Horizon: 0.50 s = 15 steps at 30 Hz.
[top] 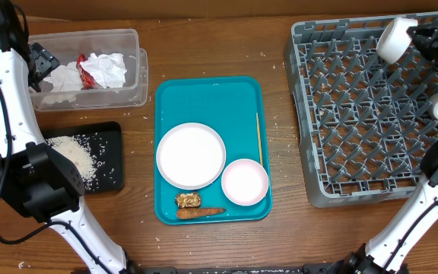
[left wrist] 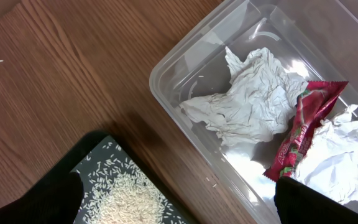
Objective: Sort waste into correct bins and load items into the dishwasher
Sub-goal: 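Carry the bowl to the rack's upper right and place it inverted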
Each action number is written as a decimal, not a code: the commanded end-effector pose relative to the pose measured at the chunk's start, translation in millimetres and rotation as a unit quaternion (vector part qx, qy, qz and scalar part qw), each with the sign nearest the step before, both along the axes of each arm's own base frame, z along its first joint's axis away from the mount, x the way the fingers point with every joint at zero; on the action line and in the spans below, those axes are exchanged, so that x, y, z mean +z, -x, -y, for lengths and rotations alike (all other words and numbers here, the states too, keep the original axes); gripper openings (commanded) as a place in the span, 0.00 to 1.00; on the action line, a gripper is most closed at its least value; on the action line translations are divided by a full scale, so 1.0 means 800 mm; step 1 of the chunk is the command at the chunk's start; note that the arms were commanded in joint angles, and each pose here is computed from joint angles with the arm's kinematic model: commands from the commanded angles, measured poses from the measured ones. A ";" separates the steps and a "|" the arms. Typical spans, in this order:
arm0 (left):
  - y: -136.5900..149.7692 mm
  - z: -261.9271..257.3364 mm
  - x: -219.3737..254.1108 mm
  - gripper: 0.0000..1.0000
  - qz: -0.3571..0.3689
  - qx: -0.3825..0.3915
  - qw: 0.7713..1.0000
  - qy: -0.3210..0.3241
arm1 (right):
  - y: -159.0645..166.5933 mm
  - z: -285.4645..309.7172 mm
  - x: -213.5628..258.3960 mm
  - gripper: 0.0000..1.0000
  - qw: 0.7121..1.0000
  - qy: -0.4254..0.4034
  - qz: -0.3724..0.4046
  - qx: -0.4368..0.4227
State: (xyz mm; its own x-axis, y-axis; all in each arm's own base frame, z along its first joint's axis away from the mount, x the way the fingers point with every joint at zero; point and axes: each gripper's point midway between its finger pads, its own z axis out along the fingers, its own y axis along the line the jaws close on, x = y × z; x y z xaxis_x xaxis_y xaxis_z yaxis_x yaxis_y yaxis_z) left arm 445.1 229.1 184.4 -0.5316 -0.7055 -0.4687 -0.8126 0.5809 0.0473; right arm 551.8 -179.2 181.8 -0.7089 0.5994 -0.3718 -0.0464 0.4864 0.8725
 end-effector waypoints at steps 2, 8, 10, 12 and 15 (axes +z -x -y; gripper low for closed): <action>0.002 0.002 0.025 1.00 0.024 0.007 1.000 -0.006 | 0.007 0.051 0.001 0.21 0.993 0.063 -0.047 -0.083; 0.002 0.003 0.025 1.00 0.024 0.005 1.000 -0.006 | 0.044 0.102 0.003 0.23 0.965 0.143 -0.130 -0.177; 0.002 0.003 0.025 1.00 0.024 0.006 1.000 -0.006 | 0.058 0.114 0.012 0.23 0.952 0.171 -0.151 -0.204; 0.000 0.006 0.025 1.00 0.024 0.003 1.000 -0.006 | 0.071 0.121 0.029 0.23 0.940 0.198 -0.161 -0.226; 0.000 0.006 0.025 1.00 0.024 0.003 1.000 -0.006 | 0.088 0.124 0.070 0.24 0.926 0.226 -0.159 -0.259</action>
